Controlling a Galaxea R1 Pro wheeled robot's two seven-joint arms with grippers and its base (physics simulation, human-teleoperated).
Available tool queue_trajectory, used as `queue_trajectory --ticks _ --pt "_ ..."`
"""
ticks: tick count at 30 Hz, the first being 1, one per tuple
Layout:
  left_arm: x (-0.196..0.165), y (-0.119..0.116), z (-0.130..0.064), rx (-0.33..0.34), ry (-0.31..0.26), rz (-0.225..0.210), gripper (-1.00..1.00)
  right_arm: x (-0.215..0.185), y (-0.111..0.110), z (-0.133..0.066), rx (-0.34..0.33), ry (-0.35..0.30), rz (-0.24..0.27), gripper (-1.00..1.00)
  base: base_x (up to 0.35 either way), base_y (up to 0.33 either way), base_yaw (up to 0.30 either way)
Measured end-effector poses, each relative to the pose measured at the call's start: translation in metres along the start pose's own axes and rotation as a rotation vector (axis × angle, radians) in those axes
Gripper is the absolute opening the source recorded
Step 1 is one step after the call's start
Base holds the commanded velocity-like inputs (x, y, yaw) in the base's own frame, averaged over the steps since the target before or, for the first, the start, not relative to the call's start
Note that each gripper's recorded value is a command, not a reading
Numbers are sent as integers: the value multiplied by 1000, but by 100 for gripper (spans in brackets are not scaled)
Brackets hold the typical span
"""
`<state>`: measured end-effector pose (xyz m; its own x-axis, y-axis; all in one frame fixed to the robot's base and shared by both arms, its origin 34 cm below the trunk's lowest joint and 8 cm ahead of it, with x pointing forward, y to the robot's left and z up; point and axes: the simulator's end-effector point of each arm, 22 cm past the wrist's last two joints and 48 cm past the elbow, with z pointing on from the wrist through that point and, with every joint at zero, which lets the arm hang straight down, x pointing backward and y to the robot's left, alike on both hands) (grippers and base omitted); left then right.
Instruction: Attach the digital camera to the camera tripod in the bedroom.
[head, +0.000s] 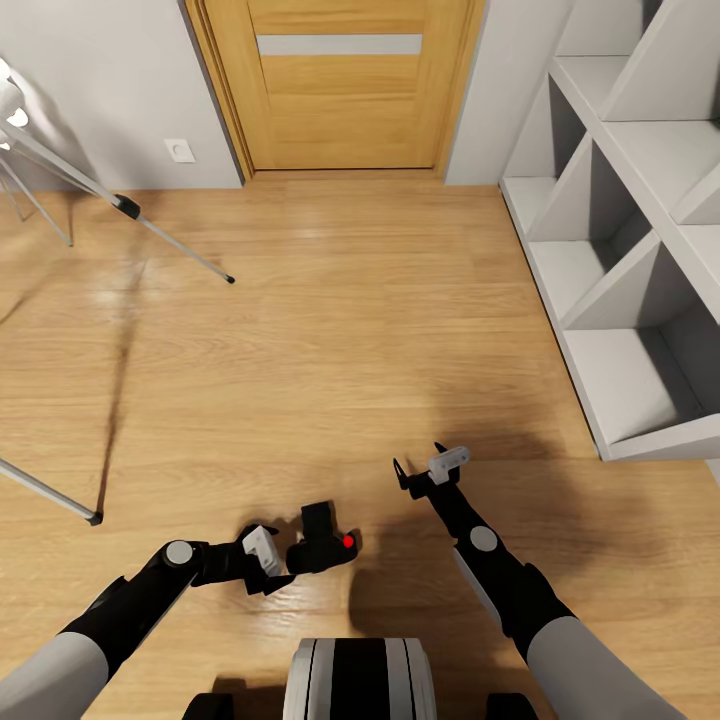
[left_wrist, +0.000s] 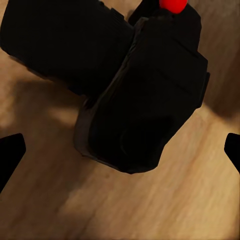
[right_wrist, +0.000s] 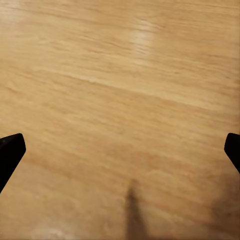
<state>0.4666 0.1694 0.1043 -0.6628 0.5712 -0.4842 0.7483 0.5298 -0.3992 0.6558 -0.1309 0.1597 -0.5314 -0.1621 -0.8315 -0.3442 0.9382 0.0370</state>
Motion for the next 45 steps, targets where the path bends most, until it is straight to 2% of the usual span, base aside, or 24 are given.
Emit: queue_trajectory --ticks 11,23,45 --pt "-3 -4 3 7 -4 2 100 0 0 0 0 0 0 100 1 0 0" --pt "3 -25 12 58 26 42 100 0 0 0 0 -1 0 100 0 0 0" --pt "0 -30 16 67 26 36 100 0 0 0 0 0 0 100 0 0 0"
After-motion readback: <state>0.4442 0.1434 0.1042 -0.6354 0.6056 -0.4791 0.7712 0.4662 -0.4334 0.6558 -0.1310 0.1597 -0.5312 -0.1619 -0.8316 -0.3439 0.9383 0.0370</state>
